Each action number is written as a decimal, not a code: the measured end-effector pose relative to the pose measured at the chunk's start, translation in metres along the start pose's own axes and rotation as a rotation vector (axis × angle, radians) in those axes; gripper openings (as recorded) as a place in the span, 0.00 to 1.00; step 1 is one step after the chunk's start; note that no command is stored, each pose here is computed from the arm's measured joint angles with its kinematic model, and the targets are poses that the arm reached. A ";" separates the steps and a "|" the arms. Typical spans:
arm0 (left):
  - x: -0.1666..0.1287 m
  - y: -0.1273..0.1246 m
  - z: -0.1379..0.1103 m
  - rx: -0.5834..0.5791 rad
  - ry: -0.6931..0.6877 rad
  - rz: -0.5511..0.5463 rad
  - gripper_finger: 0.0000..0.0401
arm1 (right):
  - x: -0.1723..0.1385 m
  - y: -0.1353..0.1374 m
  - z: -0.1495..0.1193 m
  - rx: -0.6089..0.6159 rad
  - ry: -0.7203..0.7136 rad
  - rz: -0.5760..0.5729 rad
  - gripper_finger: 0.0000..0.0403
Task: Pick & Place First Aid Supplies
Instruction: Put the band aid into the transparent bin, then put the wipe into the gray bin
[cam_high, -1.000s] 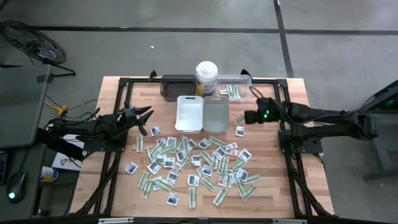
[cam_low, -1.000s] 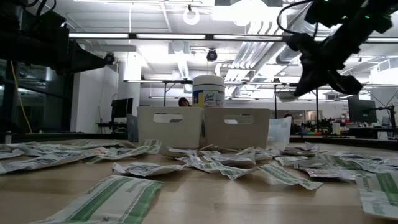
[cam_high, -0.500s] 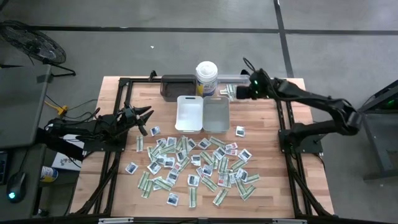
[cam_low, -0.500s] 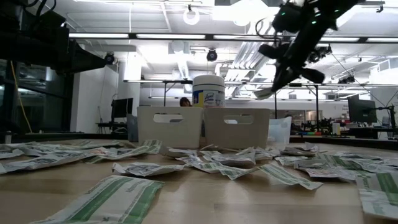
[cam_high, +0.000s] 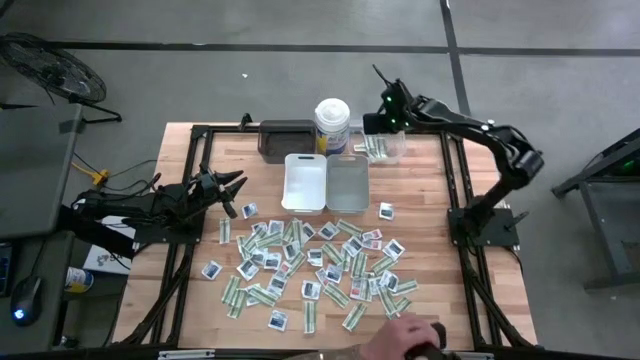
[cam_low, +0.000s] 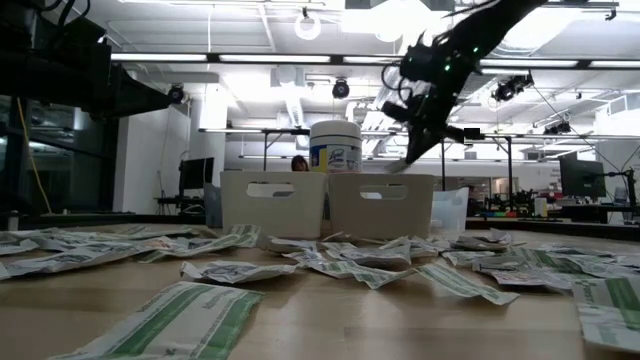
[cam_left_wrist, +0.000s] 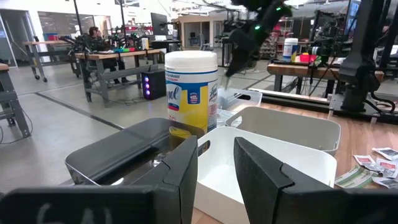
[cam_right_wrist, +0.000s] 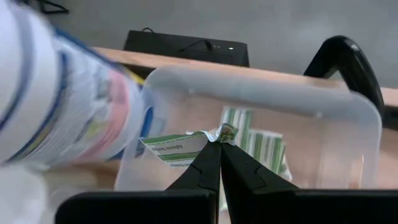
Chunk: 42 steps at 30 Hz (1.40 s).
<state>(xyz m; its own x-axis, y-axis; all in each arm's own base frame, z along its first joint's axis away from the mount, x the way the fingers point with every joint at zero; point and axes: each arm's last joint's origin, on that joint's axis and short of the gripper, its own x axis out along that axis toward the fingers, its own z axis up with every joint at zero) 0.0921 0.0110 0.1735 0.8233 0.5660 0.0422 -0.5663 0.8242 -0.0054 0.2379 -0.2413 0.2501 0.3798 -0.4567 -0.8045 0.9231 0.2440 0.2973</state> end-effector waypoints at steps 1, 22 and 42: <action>0.000 0.000 0.000 0.000 0.000 0.000 0.25 | 0.005 -0.001 0.002 -0.001 0.007 -0.009 0.00; 0.000 0.000 0.000 0.000 0.000 0.000 0.25 | 0.049 -0.013 -0.008 0.003 0.246 -0.015 0.11; 0.000 0.000 0.000 0.000 0.000 0.000 0.25 | 0.026 -0.016 -0.017 -0.154 0.224 0.125 0.54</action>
<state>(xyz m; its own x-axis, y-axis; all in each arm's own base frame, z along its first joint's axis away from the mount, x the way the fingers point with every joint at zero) 0.0921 0.0110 0.1734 0.8231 0.5663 0.0421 -0.5666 0.8240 -0.0051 0.2315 -0.2425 0.2156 0.4515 -0.2187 -0.8650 0.8434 0.4211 0.3338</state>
